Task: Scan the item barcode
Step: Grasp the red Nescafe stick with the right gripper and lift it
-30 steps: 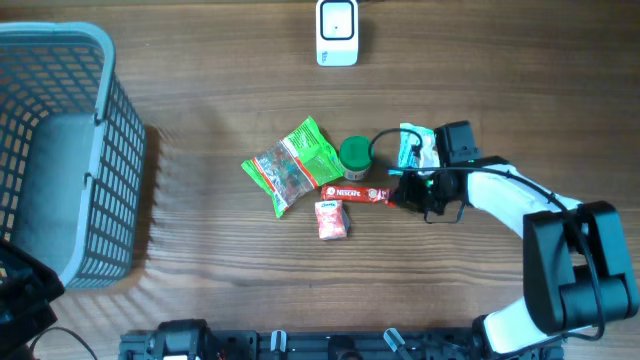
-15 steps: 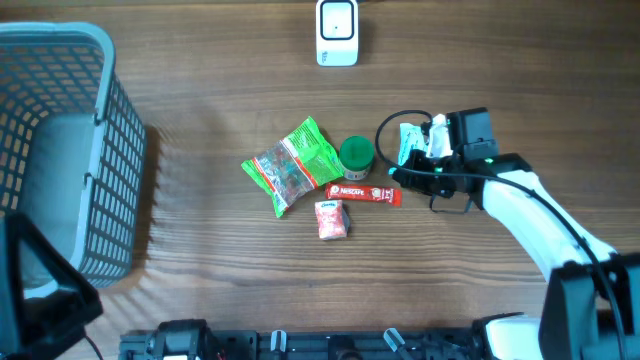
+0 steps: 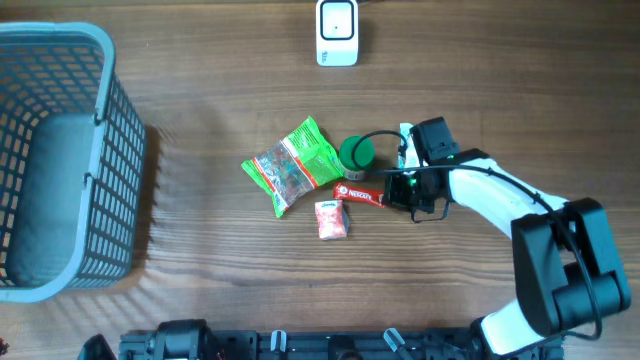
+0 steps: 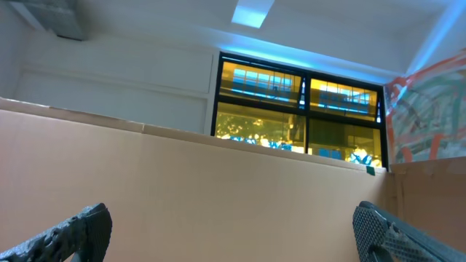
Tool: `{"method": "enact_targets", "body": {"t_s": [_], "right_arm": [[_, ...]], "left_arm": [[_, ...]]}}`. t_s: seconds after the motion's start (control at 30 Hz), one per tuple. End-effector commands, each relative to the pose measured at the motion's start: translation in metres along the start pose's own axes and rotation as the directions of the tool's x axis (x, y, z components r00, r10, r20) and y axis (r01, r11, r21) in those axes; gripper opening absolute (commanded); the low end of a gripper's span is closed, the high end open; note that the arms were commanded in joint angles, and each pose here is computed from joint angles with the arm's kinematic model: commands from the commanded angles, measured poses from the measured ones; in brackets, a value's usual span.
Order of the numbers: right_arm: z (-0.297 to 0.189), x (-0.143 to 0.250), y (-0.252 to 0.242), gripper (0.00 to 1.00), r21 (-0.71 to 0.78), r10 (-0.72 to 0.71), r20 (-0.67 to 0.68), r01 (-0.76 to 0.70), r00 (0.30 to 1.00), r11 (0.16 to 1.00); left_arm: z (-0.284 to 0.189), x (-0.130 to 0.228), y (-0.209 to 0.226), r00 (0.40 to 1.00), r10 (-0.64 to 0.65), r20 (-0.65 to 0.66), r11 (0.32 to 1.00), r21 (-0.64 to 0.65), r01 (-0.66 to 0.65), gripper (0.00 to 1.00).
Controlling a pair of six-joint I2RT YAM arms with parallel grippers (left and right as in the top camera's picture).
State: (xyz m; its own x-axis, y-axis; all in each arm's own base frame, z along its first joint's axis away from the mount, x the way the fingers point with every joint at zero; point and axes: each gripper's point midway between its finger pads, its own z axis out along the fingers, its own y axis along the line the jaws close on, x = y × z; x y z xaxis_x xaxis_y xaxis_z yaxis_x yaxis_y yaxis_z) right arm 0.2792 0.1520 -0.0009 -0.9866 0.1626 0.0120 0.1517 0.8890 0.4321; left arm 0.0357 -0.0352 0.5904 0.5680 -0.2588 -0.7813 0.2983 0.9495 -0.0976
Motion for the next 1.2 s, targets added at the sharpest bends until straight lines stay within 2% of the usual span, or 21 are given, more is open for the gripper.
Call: {"method": "enact_targets", "body": {"t_s": [0.0,0.1,0.23,0.43,0.53,0.57,0.6,0.63,0.67,0.73,0.87,0.93,1.0,1.07,1.17], "right_arm": [[-0.033,-0.019,0.019,0.04,-0.008,-0.038,0.101,0.039,0.994,0.999],[-0.037,-0.016,0.006,0.04,0.055,-0.019,0.111,0.013,0.994,0.998],[-0.019,-0.004,-0.025,0.04,0.153,0.024,0.096,-0.038,0.995,0.987],[0.010,0.005,-0.041,0.04,0.158,0.071,0.066,-0.080,0.995,0.984],[-0.010,-0.007,-0.026,0.04,0.148,0.038,0.089,-0.051,0.995,0.988],[-0.024,-0.013,-0.016,0.10,0.142,0.009,0.100,-0.024,0.995,0.990],[-0.047,-0.022,0.002,0.37,0.120,-0.060,0.126,0.045,0.990,0.992],[-0.066,-0.026,0.023,0.83,0.077,-0.178,0.132,0.169,0.975,0.983],[-0.081,-0.025,0.038,1.00,0.046,-0.288,0.129,0.284,0.949,0.958],[-0.084,-0.023,0.035,1.00,0.089,-0.422,0.105,0.414,0.901,0.906],[-0.064,-0.013,0.028,1.00,0.184,-0.558,0.023,0.545,0.830,0.818],[-0.048,-0.008,0.046,1.00,0.278,-0.687,-0.005,0.661,0.726,0.697],[-0.039,-0.006,0.048,1.00,0.392,-0.742,-0.052,0.697,0.668,0.600],[-0.023,-0.007,0.041,0.99,0.449,-0.752,-0.110,0.708,0.650,0.546],[-0.005,-0.003,0.025,0.91,0.440,-0.723,-0.174,0.710,0.668,0.550]], "left_arm": [[-0.002,0.000,-0.004,1.000,0.023,0.002,1.000,0.018,-0.023,1.00],[-0.002,0.000,-0.004,1.000,0.023,0.002,1.000,0.018,-0.023,1.00],[-0.002,-0.001,-0.004,1.000,0.023,0.002,1.000,0.018,-0.023,1.00],[-0.011,-0.008,-0.009,0.999,0.029,0.030,0.999,0.027,-0.030,1.00],[-0.031,-0.022,-0.018,0.996,0.040,0.080,0.998,0.040,-0.044,1.00],[-0.037,-0.025,-0.020,0.995,0.043,0.095,0.998,0.044,-0.047,1.00],[-0.043,-0.029,-0.023,0.993,0.046,0.110,0.998,0.048,-0.051,1.00],[-0.049,-0.033,-0.026,0.991,0.049,0.124,0.997,0.051,-0.055,1.00],[-0.054,-0.035,-0.027,0.990,0.051,0.134,0.997,0.054,-0.059,1.00],[-0.058,-0.037,-0.029,0.988,0.052,0.145,0.996,0.057,-0.061,1.00],[-0.058,-0.037,-0.029,0.988,0.053,0.145,0.996,0.057,-0.061,1.00],[-0.059,-0.037,-0.029,0.988,0.053,0.145,0.996,0.057,-0.061,1.00],[-0.059,-0.037,-0.029,0.988,0.053,0.145,0.996,0.057,-0.061,1.00],[-0.059,-0.038,-0.029,0.988,0.053,0.146,0.996,0.057,-0.062,1.00],[-0.059,-0.038,-0.029,0.988,0.053,0.147,0.996,0.057,-0.062,1.00]]}}
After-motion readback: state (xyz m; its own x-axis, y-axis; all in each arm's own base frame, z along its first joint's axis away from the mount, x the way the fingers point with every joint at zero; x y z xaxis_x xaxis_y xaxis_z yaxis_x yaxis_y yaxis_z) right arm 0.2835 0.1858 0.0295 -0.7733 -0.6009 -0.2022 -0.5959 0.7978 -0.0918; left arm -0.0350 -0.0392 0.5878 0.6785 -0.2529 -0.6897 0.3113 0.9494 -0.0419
